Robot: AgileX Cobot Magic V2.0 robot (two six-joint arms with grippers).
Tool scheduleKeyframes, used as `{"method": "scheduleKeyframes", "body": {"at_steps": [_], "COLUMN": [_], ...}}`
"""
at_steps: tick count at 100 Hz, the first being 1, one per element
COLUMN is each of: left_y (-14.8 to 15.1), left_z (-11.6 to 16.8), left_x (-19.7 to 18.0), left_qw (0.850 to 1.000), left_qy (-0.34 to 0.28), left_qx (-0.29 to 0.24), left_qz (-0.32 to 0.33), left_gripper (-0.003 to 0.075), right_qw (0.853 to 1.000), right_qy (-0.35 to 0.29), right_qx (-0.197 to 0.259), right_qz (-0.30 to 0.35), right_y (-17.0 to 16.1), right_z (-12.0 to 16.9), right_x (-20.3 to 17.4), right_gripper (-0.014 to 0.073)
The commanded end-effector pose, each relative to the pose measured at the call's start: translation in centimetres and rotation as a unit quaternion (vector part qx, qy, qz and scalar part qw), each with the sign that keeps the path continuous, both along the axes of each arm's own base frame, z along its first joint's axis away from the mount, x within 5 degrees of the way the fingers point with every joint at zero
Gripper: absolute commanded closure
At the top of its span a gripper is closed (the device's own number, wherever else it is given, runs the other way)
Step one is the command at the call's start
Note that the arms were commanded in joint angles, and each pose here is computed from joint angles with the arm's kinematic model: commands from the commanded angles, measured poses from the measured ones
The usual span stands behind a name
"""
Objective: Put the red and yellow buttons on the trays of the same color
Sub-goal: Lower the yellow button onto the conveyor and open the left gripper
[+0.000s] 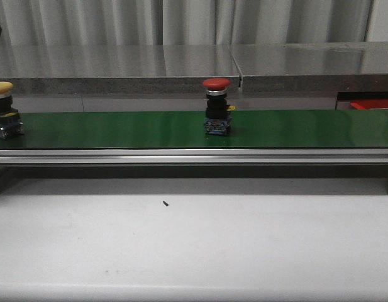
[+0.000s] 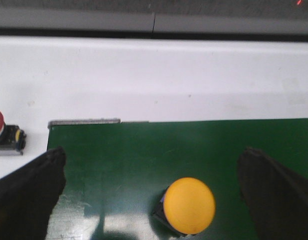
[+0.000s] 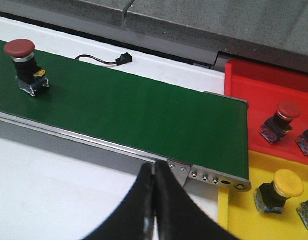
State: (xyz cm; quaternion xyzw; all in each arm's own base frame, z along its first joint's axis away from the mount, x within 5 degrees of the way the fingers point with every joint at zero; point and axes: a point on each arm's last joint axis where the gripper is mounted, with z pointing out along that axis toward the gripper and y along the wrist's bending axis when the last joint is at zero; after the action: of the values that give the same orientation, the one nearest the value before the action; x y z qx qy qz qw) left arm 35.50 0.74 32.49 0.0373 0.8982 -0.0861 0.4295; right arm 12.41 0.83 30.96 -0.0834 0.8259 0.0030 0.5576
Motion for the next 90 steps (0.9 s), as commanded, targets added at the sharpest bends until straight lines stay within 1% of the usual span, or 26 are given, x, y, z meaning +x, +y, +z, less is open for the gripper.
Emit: {"method": "scheduleKeyframes", "body": {"at_steps": [1, 2, 6, 14, 31, 45, 50, 62, 77, 84, 87, 90], "left_y": [-1.2, -1.4, -1.8, -2.8, -3.8, -3.7, -3.5, -3.0, -2.8, -2.7, -2.7, -2.7], "left_z": [4.6, 5.1, 5.6, 6.2, 5.6, 4.0, 3.0, 1.3, -1.0, -1.8, -1.9, -2.0], "left_x": [-2.3, -2.8, -3.8, -6.1, -11.7, -16.5, -18.2, -22.2, -25.6, -26.6, -26.9, -27.2], "left_qw": [0.996, 0.996, 0.995, 0.992, 0.986, 0.981, 0.980, 0.972, 0.966, 0.963, 0.962, 0.959], "left_qy": [-0.083, -0.092, -0.103, -0.125, -0.163, -0.192, -0.199, -0.233, -0.258, -0.268, -0.273, -0.280], "left_qx": [-0.011, -0.011, -0.011, -0.011, -0.012, -0.012, -0.012, -0.012, -0.014, -0.019, -0.025, -0.032], "left_qz": [-0.001, -0.004, -0.009, -0.018, -0.026, -0.021, -0.017, -0.009, -0.009, -0.008, -0.007, -0.004], "left_gripper": [0.0071, 0.0071, 0.0071, 0.0071, 0.0071, 0.0071, 0.0071, 0.0071, 0.0073, 0.0106, 0.0132, 0.0175], "right_qw": [0.999, 0.999, 0.999, 0.999, 0.999, 0.999, 0.999, 0.999, 0.999, 0.999, 0.999, 0.999], "right_qy": [-0.050, -0.050, -0.050, -0.050, -0.050, -0.050, -0.050, -0.050, -0.049, -0.053, -0.052, -0.049], "right_qx": [0.002, 0.002, 0.002, 0.002, 0.002, 0.002, 0.002, 0.002, 0.002, 0.002, 0.003, 0.005], "right_qz": [-0.009, -0.009, -0.009, -0.009, -0.009, -0.009, -0.009, -0.009, -0.008, -0.010, -0.009, -0.009], "right_y": [-0.1, -0.1, -0.1, -0.1, -0.1, -0.1, -0.1, -0.1, -0.1, -0.1, -0.1, -0.1], "right_z": [1.5, 1.5, 1.5, 1.5, 1.5, 1.5, 1.5, 1.5, 1.5, 1.6, 1.6, 1.5], "right_x": [0.2, 0.2, 0.2, 0.2, 0.2, 0.2, 0.2, 0.2, 0.2, 0.2, 0.2, 0.2], "right_gripper": [0.0661, 0.0661, 0.0661, 0.0661, 0.0661, 0.0661, 0.0661, 0.0661, 0.0661, 0.0661, 0.0658, 0.0652]}}
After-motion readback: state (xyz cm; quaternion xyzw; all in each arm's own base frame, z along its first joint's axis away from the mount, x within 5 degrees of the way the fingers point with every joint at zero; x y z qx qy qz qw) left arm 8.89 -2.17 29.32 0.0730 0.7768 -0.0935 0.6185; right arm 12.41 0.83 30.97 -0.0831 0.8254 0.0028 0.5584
